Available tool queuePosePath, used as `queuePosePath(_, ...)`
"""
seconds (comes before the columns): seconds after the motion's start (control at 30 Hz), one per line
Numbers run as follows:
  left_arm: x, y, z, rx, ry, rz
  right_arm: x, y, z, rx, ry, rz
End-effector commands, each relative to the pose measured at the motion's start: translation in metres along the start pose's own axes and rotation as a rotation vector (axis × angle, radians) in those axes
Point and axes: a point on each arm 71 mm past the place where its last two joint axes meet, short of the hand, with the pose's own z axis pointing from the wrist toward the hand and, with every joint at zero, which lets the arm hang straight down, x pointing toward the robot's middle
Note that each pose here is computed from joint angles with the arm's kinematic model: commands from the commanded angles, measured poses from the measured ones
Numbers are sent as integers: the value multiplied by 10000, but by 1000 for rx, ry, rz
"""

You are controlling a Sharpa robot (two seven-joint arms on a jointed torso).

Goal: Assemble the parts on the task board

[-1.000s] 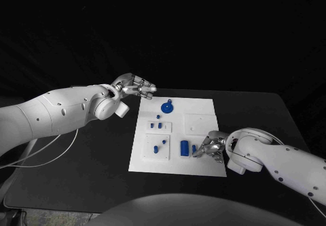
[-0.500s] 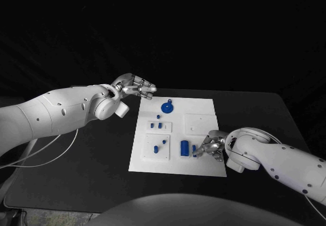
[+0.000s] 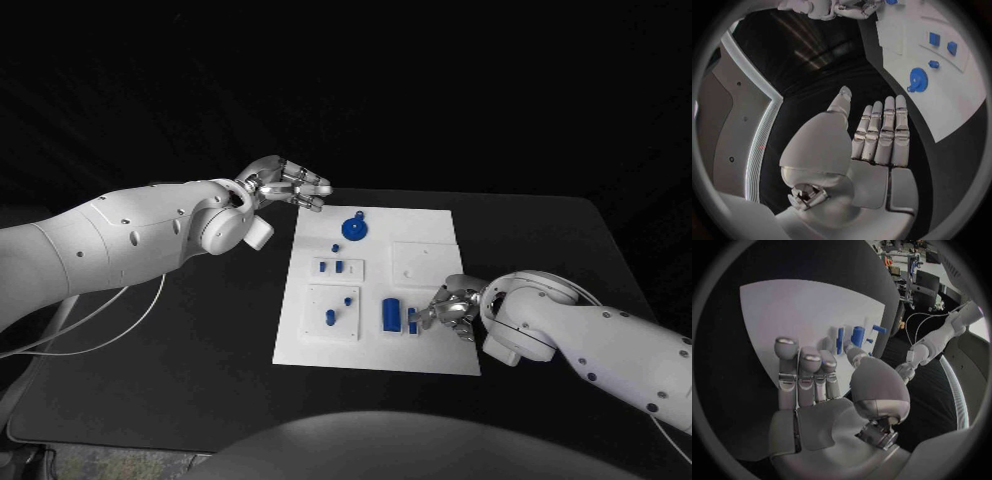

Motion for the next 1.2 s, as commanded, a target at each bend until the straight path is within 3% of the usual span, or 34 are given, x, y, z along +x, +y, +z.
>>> queuePosePath(0.03, -21, -43, 5, 49, -40, -6, -53, 44, -29, -52, -35, 35)
queuePosePath(0.17, -64, -63, 4, 79, -100, -36, -197, 35, -59, -84, -85, 136)
queuePosePath(0.37, -104, -91, 11, 114, -187, -94, -567, -48, -22, -138, -184, 342)
queuePosePath(0.57, -123, -92, 52, 114, -235, -136, -1039, -197, 81, -285, -318, 577)
queuePosePath(0.7, -134, -90, 91, 112, -256, -145, -1243, -319, 175, -360, -389, 696)
queuePosePath(0.93, -149, -96, 161, 112, -297, -164, -1430, -427, 295, -484, -467, 874)
queuePosePath(1.2, -154, -93, 272, 107, -308, -174, -1542, -376, 323, -598, -526, 913)
